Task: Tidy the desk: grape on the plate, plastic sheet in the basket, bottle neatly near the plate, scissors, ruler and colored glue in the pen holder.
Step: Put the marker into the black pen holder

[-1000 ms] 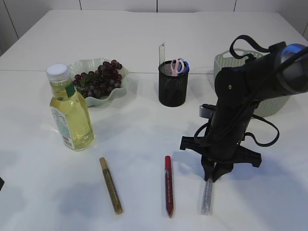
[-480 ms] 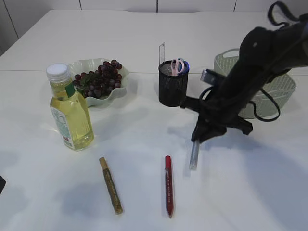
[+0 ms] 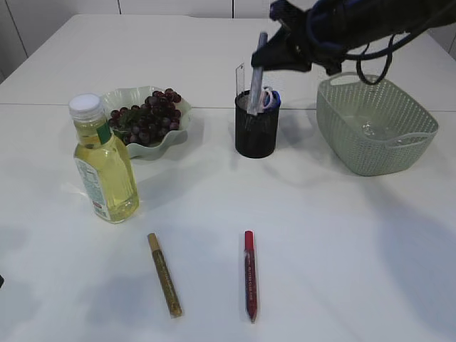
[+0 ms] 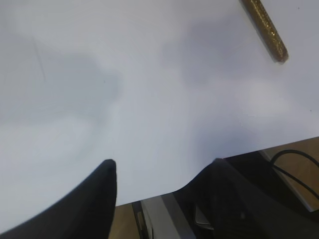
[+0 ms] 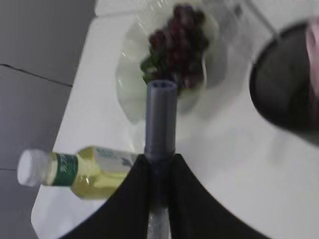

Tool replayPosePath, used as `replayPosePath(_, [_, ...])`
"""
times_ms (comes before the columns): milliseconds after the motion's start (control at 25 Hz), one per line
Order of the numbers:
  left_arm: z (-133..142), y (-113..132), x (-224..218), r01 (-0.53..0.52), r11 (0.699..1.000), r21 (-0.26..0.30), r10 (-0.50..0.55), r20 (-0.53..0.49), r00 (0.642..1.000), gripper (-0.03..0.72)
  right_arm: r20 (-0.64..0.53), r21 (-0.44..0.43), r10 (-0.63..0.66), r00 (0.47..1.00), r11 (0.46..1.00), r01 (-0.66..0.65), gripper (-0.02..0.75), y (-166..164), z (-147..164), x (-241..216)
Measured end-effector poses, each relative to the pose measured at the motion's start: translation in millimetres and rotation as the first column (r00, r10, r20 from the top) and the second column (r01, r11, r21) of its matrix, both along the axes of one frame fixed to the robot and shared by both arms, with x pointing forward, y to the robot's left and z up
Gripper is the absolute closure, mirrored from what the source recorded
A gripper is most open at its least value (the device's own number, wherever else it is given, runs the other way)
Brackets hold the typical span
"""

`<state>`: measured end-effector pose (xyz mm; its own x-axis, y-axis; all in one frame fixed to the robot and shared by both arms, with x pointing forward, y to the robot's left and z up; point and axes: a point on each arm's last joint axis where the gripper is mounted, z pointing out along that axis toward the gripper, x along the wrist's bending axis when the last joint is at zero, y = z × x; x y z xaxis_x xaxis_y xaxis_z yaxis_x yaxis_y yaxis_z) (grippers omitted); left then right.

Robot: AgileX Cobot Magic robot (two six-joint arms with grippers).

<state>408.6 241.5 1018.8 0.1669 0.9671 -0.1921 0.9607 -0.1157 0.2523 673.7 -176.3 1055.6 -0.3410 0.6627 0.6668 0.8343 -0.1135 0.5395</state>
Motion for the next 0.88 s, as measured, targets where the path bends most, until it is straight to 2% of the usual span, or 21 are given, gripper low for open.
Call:
replayPosePath(200, [0, 0, -1, 0.002, 1.0, 0.001, -0.002, -0.016, 1.0, 0.253, 0.295, -0.021, 0.025, 0.955, 1.0, -0.019, 0.648, 1, 24, 20])
replayPosePath(360, [-1, 0, -2, 0.004, 1.0, 0.003, -0.004, -0.024, 1.0, 0.253, 0.437, -0.091, 0.061, 0.897, 0.996, -0.023, 0.648, 0, 17, 35])
replayPosePath(560, [-1, 0, -4, 0.007, 1.0, 0.004, -0.007, -0.043, 0.999, 0.253, 0.527, -0.191, 0.149, 0.836, 0.98, -0.054, 0.648, 2, -9, 51])
replayPosePath(760, [-1, 0, -4, 0.007, 1.0, 0.003, -0.007, -0.047, 0.999, 0.253, 0.604, -0.201, 0.159, 0.781, 0.979, -0.045, 0.648, 4, -35, 65])
replayPosePath(880, [-1, 0, -4, 0.007, 1.0, 0.003, -0.007, -0.047, 0.999, 0.253, 0.663, -0.198, 0.137, 0.736, 0.98, -0.004, 0.648, 3, -38, 71])
